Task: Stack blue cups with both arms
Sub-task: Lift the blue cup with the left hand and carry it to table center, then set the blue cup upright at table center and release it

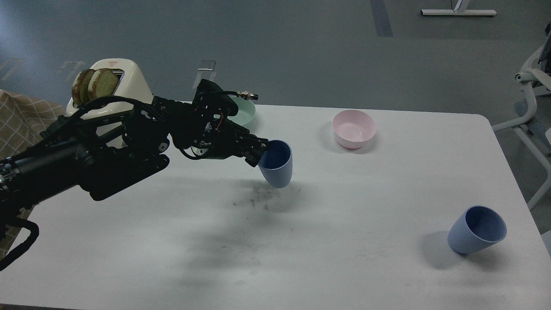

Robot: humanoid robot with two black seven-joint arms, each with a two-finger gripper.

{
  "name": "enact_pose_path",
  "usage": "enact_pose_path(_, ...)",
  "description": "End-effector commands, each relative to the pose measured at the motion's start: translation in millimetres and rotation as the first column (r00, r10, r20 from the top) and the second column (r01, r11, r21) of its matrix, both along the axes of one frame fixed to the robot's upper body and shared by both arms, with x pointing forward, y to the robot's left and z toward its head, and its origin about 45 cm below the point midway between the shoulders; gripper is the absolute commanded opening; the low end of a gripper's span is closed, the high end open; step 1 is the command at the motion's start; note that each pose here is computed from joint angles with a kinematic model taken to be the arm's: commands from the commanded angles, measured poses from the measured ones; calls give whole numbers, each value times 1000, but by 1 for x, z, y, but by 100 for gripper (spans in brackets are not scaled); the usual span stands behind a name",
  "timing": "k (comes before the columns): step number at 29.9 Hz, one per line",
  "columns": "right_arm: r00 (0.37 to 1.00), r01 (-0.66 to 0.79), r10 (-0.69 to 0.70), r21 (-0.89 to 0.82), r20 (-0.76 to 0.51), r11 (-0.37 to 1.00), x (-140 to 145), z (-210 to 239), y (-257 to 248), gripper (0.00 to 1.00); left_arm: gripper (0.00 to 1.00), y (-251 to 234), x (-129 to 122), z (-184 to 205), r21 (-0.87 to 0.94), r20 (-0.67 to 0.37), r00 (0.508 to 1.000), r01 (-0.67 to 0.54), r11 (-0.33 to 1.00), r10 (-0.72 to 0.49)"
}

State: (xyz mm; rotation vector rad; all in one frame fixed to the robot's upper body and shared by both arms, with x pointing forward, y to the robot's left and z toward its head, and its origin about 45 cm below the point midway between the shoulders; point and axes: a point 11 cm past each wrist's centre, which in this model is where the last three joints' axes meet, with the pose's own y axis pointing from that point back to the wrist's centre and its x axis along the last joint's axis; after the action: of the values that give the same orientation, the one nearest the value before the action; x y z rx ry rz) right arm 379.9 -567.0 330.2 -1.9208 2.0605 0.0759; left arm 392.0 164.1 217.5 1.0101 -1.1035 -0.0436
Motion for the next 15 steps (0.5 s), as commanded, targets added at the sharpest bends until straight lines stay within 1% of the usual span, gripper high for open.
enact_pose_path(1,1000,4,-4,1,1,1000,-1,0,-1,100,0,-1,7,-13,57,15,1000,-4,998,3)
enact_pose_path(4,1000,5,-5,1,-2,1000,-1,-1,-2,100,0,3,12,-18,69,11,1000,-26,997,26)
enact_pose_path(7,1000,4,-4,2,-6,1000,-2,-3,-1,100,0,3,11,-18,67,8,1000,-26,997,25)
enact_pose_path(9,1000,5,-5,2,-6,1000,-2,-3,-2,100,2,2,11,-19,65,6,1000,-25,998,25)
enact_pose_path(10,1000,5,-5,2,-6,1000,-2,-3,-2,100,7,1,10,-20,63,3,1000,-25,998,25)
enact_pose_path(11,1000,4,-4,2,-6,1000,-2,-3,-1,100,18,-1,9,-20,60,3,1000,-21,998,21)
enact_pose_path(14,1000,4,-4,2,-6,1000,-2,-3,-1,100,41,-6,9,-19,50,0,1000,-17,999,17)
enact_pose_path(15,1000,4,-4,2,-6,1000,-2,-3,-1,100,57,-7,9,-18,46,1,1000,-15,999,15)
